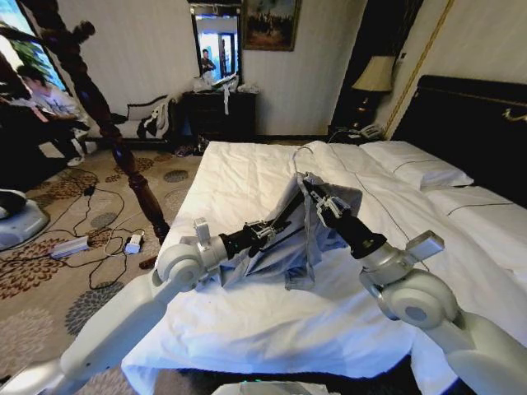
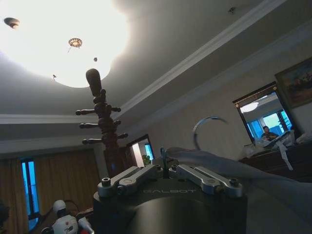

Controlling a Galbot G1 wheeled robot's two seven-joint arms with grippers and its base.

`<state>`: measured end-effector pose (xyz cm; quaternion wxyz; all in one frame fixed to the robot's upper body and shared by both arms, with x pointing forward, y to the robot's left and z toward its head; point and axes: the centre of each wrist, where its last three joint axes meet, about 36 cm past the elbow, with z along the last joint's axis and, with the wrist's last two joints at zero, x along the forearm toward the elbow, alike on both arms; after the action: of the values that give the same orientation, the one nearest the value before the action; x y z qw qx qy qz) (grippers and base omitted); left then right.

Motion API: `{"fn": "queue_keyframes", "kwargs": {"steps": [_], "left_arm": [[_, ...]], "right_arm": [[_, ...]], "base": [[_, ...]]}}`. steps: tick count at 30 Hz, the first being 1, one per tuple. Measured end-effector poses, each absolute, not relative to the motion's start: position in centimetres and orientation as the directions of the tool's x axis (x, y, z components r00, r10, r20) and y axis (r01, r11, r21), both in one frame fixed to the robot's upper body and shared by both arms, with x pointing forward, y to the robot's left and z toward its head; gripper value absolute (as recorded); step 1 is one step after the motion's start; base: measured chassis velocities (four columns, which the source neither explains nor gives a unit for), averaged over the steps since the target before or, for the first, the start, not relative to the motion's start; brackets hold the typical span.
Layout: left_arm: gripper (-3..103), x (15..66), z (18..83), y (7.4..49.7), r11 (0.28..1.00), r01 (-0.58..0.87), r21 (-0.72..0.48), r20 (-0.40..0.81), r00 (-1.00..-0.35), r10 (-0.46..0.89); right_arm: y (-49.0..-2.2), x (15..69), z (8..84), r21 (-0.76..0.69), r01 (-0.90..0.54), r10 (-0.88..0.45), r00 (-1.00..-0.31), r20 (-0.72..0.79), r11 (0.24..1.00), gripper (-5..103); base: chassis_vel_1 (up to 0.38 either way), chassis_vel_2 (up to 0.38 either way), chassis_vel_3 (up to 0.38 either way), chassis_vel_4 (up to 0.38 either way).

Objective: Pick up the clothes from the bed and hang them on the clothes hanger.

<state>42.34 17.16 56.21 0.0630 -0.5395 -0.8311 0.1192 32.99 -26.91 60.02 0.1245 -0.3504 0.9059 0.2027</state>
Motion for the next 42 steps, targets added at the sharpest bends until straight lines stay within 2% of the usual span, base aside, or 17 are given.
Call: {"fn": "queue_keyframes", "kwargs": {"steps": [9, 11, 12, 15, 17, 21, 23, 25, 27, 28, 30, 32, 34, 36, 38, 39, 42], "left_arm": [[18, 43.1, 56.8, 16.5, 0.386, 0.883, -0.267, -0.038, -0.410, 0.911], [18, 43.3, 57.1, 16.5, 0.389, 0.883, -0.263, -0.045, -0.414, 0.909], [18, 43.3, 57.1, 16.5, 0.389, 0.883, -0.263, -0.045, -0.414, 0.909], [18, 43.5, 57.6, 16.9, 0.398, 0.881, -0.257, -0.056, -0.425, 0.904], [18, 43.5, 57.7, 17.0, 0.400, 0.880, -0.257, -0.062, -0.428, 0.902], [18, 43.3, 58.2, 17.5, 0.407, 0.878, -0.252, -0.077, -0.437, 0.896], [18, 43.3, 58.3, 17.7, 0.412, 0.877, -0.249, -0.079, -0.442, 0.894], [18, 43.6, 58.9, 18.8, 0.433, 0.869, -0.241, -0.088, -0.464, 0.882], [18, 43.7, 59.0, 19.1, 0.440, 0.865, -0.240, -0.091, -0.471, 0.877], [18, 44.0, 59.3, 19.7, 0.453, 0.858, -0.242, -0.094, -0.486, 0.869], [18, 44.3, 59.4, 20.2, 0.466, 0.850, -0.247, -0.093, -0.499, 0.861], [18, 44.3, 59.4, 20.3, 0.468, 0.848, -0.248, -0.094, -0.502, 0.860], [18, 44.5, 59.4, 20.9, 0.477, 0.841, -0.256, -0.093, -0.513, 0.853], [18, 44.5, 59.4, 21.3, 0.480, 0.839, -0.258, -0.090, -0.515, 0.852], [18, 44.8, 59.1, 22.3, 0.481, 0.839, -0.255, -0.083, -0.514, 0.854], [18, 44.8, 58.8, 22.9, 0.474, 0.843, -0.254, -0.080, -0.507, 0.858], [18, 44.9, 58.4, 24.0, 0.443, 0.859, -0.256, -0.077, -0.475, 0.876]], "right_arm": [[-25.9, 30.8, 60.6, 0.237, -0.711, -0.646, -0.701, -0.302, 0.662, 0], [-25.8, 30.4, 60.2, 0.252, -0.699, -0.653, -0.715, -0.250, 0.669, 16], [-25.8, 30.4, 60.2, 0.252, -0.699, -0.653, -0.715, -0.250, 0.669, 16], [-25.8, 30.0, 59.4, 0.279, -0.689, -0.666, -0.722, -0.189, 0.669, 32], [-25.7, 29.9, 59.3, 0.289, -0.685, -0.667, -0.724, -0.173, 0.669, 32], [-25.6, 29.8, 59.1, 0.307, -0.669, -0.663, -0.735, -0.141, 0.677, 54], [-25.6, 29.7, 59.1, 0.307, -0.670, -0.664, -0.734, -0.143, 0.676, 54], [-25.7, 29.7, 59.2, 0.304, -0.686, -0.670, -0.722, -0.173, 0.661, 65], [-25.8, 29.7, 59.2, 0.305, -0.695, -0.675, -0.714, -0.187, 0.651, 65], [-25.8, 29.8, 59.3, 0.306, -0.709, -0.684, -0.701, -0.203, 0.635, 76], [-25.9, 29.8, 59.4, 0.305, -0.732, -0.702, -0.677, -0.222, 0.609, 86], [-26.0, 29.8, 59.5, 0.303, -0.736, -0.705, -0.672, -0.226, 0.605, 86], [-26.2, 29.9, 59.8, 0.292, -0.731, -0.695, -0.680, -0.235, 0.617, 96], [-26.3, 30.0, 60.0, 0.288, -0.705, -0.670, -0.707, -0.225, 0.648, 99], [-26.8, 30.4, 61.0, 0.239, -0.616, -0.590, -0.788, -0.176, 0.751, 100], [-27.2, 30.5, 61.5, 0.200, -0.603, -0.575, -0.797, -0.186, 0.772, 100], [-27.8, 30.8, 62.9, 0.106, -0.622, -0.584, -0.771, -0.255, 0.776, 100]], "base": [[0.000, 0.000, 0.000, 0.000], [0.000, 0.000, 0.000, 0.000], [0.000, 0.000, 0.000, 0.000], [0.000, 0.000, 0.000, 0.000], [0.000, 0.000, 0.000, 0.000], [0.000, 0.000, 0.000, 0.000], [0.000, 0.000, 0.000, 0.000], [0.000, 0.000, 0.000, 0.000], [0.000, 0.000, 0.000, 0.000], [0.000, 0.000, 0.000, 0.000], [0.000, 0.000, 0.000, 0.000], [0.000, 0.000, 0.000, 0.000], [0.000, 0.000, 0.000, 0.000], [0.000, 0.000, 0.000, 0.000], [0.000, 0.000, 0.000, 0.000], [0.000, 0.000, 0.000, 0.000], [0.000, 0.000, 0.000, 0.000]]}}
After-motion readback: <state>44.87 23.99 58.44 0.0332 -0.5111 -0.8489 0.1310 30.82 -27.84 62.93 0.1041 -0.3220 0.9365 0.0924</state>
